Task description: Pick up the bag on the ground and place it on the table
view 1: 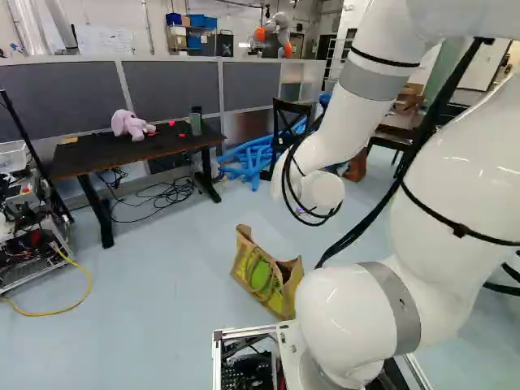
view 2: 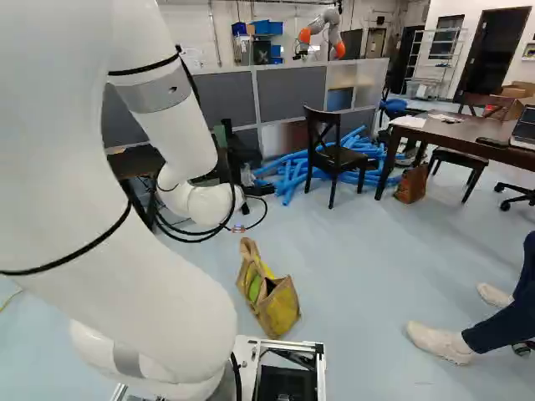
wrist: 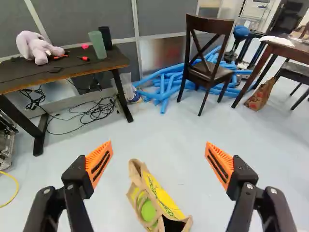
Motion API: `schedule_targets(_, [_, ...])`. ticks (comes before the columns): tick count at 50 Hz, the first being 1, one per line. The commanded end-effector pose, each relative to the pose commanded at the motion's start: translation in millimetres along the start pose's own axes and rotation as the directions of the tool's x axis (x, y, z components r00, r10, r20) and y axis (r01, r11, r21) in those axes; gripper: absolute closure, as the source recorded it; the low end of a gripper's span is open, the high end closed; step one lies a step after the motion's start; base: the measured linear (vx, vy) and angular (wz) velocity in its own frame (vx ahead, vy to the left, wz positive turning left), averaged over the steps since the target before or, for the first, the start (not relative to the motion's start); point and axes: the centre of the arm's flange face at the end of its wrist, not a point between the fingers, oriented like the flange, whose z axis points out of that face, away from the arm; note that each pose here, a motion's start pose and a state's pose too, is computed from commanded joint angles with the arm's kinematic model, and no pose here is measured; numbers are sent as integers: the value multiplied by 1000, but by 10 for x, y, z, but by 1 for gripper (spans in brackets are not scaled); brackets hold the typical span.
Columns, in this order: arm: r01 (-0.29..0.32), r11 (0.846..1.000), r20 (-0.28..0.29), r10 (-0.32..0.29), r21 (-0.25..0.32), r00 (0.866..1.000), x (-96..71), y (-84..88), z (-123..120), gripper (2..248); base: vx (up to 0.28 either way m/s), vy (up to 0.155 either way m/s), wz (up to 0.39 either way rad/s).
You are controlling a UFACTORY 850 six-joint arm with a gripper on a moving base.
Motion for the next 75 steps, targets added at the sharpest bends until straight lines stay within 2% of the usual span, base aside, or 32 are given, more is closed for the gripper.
schedule_targets(21, [12,1000,99,-14,15,995,-64,-8,441,3,0,0,0])
schedule_targets(45, [26,999,198,-32,35,980,-174,-19,948,3,0,0,0])
schedule_targets(59, [45,997,275,-62,67,959,-298,-107,1178,3,0,0,0])
schedule_targets(75, [65,992,365,-101,108,925,-466,-245,1407,3,0,0,0])
